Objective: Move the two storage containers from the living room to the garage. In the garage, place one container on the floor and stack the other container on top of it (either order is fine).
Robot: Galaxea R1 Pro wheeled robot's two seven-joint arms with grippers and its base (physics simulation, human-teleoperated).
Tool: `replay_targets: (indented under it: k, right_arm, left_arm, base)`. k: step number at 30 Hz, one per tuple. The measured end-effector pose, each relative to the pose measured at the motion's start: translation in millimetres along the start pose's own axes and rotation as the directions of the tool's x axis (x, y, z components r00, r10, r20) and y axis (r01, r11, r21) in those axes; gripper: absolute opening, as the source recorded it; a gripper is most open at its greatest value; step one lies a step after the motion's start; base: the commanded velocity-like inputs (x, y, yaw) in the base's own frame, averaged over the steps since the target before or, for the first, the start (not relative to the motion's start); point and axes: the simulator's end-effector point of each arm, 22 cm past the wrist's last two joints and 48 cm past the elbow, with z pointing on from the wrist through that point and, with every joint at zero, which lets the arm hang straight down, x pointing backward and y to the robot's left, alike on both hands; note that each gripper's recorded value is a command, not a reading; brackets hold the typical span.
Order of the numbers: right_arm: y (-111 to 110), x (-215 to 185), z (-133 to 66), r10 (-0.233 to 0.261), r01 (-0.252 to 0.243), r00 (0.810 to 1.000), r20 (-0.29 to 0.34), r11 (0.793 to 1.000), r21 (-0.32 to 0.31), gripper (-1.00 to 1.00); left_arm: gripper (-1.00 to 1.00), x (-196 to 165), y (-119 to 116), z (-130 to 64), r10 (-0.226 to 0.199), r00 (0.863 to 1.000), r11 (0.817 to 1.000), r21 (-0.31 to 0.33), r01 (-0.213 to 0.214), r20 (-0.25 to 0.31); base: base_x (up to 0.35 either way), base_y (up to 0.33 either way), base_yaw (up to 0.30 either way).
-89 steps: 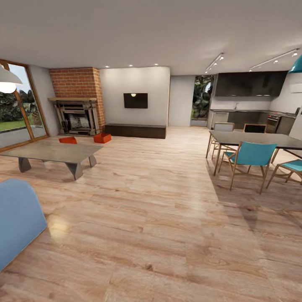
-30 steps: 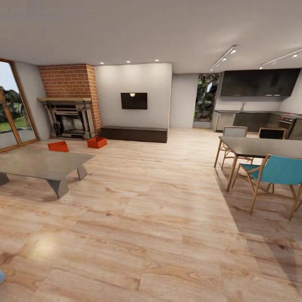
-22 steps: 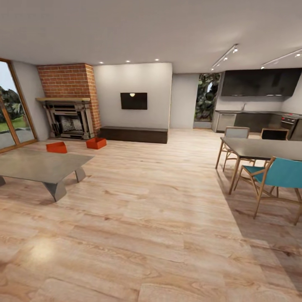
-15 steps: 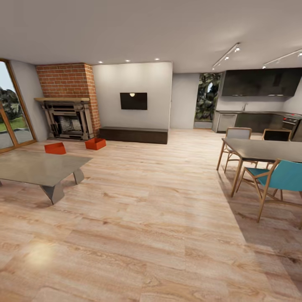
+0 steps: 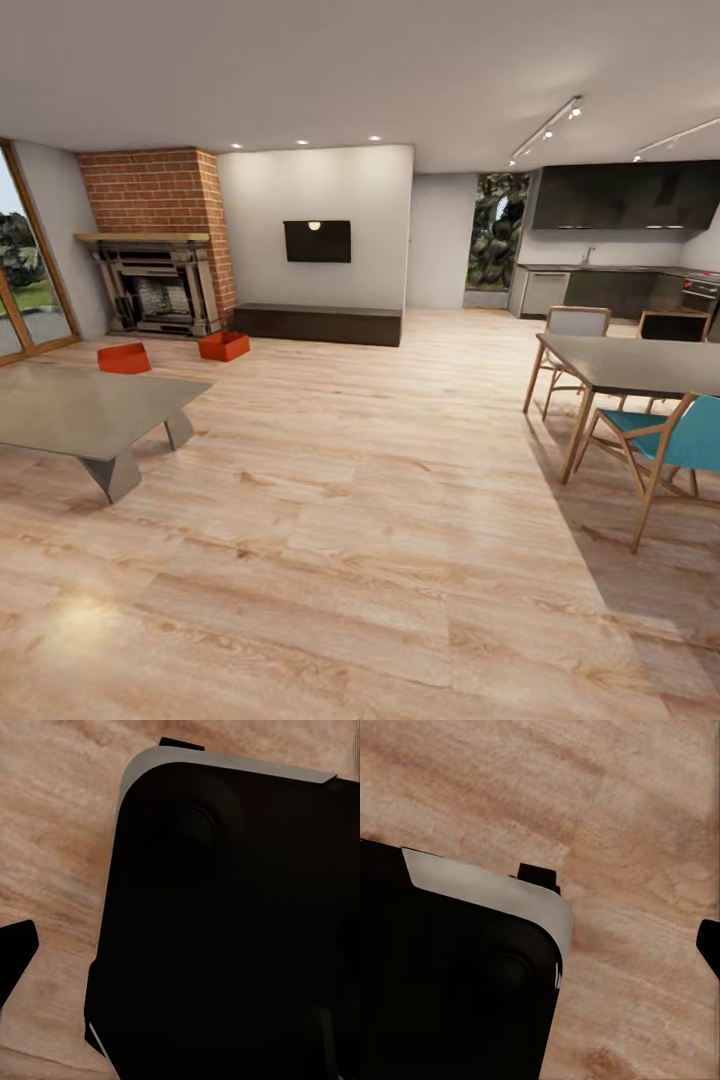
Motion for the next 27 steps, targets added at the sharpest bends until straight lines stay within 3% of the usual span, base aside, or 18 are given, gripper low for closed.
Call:
replay_targets:
  k: [27]
  right_arm:
    - [0.0, -0.1, 0.0, 0.000, 0.000, 1.000, 0.000, 1.000, 0.000, 1.00]
  left_arm:
    - [1.00, -0.1, 0.1, 0.0, -0.001, 1.000, 1.000, 0.000, 0.001, 0.000]
  base:
    - [0.322, 0.000, 0.000]
